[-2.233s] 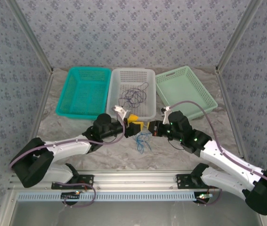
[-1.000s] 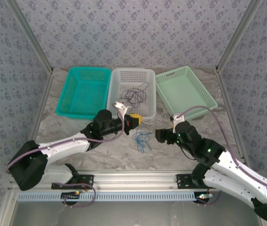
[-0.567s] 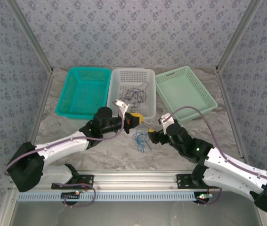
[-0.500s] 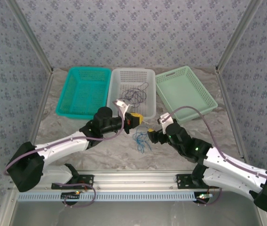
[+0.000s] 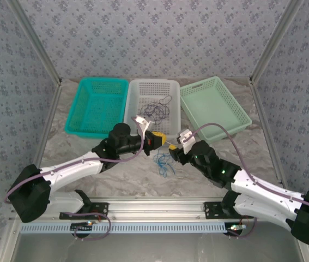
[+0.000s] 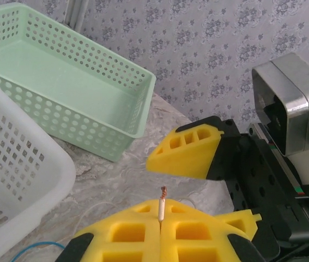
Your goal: Untangle the cables
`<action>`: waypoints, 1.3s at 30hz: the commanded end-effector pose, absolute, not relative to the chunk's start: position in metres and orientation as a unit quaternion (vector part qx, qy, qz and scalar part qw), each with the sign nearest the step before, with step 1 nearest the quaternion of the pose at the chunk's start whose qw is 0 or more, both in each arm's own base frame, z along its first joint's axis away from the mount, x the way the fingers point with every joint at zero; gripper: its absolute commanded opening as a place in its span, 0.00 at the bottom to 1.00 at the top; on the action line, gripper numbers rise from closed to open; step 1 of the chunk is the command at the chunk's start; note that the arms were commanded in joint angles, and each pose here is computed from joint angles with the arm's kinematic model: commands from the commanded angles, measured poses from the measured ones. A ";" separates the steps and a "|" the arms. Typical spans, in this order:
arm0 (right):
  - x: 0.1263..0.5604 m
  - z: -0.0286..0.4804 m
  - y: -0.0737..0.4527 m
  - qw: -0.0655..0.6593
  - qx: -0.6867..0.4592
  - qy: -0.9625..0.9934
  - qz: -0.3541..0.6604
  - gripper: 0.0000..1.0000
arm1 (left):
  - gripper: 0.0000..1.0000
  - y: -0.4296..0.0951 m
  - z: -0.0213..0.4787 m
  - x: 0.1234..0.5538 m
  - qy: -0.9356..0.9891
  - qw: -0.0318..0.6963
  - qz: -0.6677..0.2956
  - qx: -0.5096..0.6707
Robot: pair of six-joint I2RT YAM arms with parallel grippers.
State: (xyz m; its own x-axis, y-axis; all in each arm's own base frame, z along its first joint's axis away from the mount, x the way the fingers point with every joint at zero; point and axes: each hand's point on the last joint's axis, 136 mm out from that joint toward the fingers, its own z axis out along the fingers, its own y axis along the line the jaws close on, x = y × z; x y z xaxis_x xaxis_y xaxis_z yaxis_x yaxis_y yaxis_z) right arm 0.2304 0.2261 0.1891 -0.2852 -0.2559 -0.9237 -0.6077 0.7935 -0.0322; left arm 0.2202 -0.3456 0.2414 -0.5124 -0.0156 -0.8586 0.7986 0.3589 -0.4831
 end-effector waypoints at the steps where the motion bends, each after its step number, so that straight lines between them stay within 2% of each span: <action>1: 0.229 0.202 0.238 0.538 -0.300 0.766 0.185 0.50 | 0.00 -0.351 0.268 0.213 0.692 0.414 -0.519 0.285; 5: 0.230 0.201 0.242 0.530 -0.307 0.769 0.184 0.33 | 0.01 -0.351 0.269 0.213 0.692 0.413 -0.519 0.284; 7: 0.228 0.202 0.244 0.527 -0.307 0.769 0.193 0.27 | 0.06 -0.350 0.271 0.213 0.692 0.416 -0.519 0.282; 11: 0.229 0.213 0.242 0.535 -0.293 0.766 0.205 0.09 | 0.12 -0.347 0.275 0.213 0.688 0.425 -0.517 0.280; 12: 0.229 0.217 0.241 0.536 -0.289 0.766 0.208 0.07 | 0.19 -0.345 0.275 0.213 0.688 0.429 -0.515 0.278; 14: 0.227 0.229 0.239 0.538 -0.283 0.763 0.219 0.04 | 0.43 -0.339 0.276 0.216 0.688 0.444 -0.506 0.271; 17: 0.228 0.248 0.230 0.539 -0.260 0.769 0.222 0.01 | 0.73 -0.326 0.277 0.219 0.686 0.478 -0.487 0.252; 19: 0.229 0.259 0.222 0.537 -0.241 0.777 0.225 0.00 | 0.81 -0.314 0.276 0.221 0.686 0.500 -0.471 0.238; 23: 0.227 0.279 0.216 0.531 -0.216 0.778 0.257 0.00 | 0.89 -0.298 0.269 0.222 0.691 0.522 -0.446 0.224; 28: 0.227 0.301 0.218 0.522 -0.193 0.776 0.297 0.00 | 0.90 -0.298 0.261 0.218 0.693 0.520 -0.443 0.231; 39: 0.214 0.366 0.223 0.529 -0.184 0.746 0.360 0.00 | 0.90 -0.361 0.261 0.202 0.664 0.507 -0.443 0.325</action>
State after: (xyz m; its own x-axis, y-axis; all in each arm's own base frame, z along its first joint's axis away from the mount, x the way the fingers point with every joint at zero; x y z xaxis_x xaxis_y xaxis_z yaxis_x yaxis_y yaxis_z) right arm 0.2222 0.2257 0.3383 -0.3773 0.0572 -0.9243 -0.6411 0.7041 0.3053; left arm 0.2048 -0.3454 0.2309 -0.3638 0.0204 -0.9312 0.8347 0.4508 -0.3163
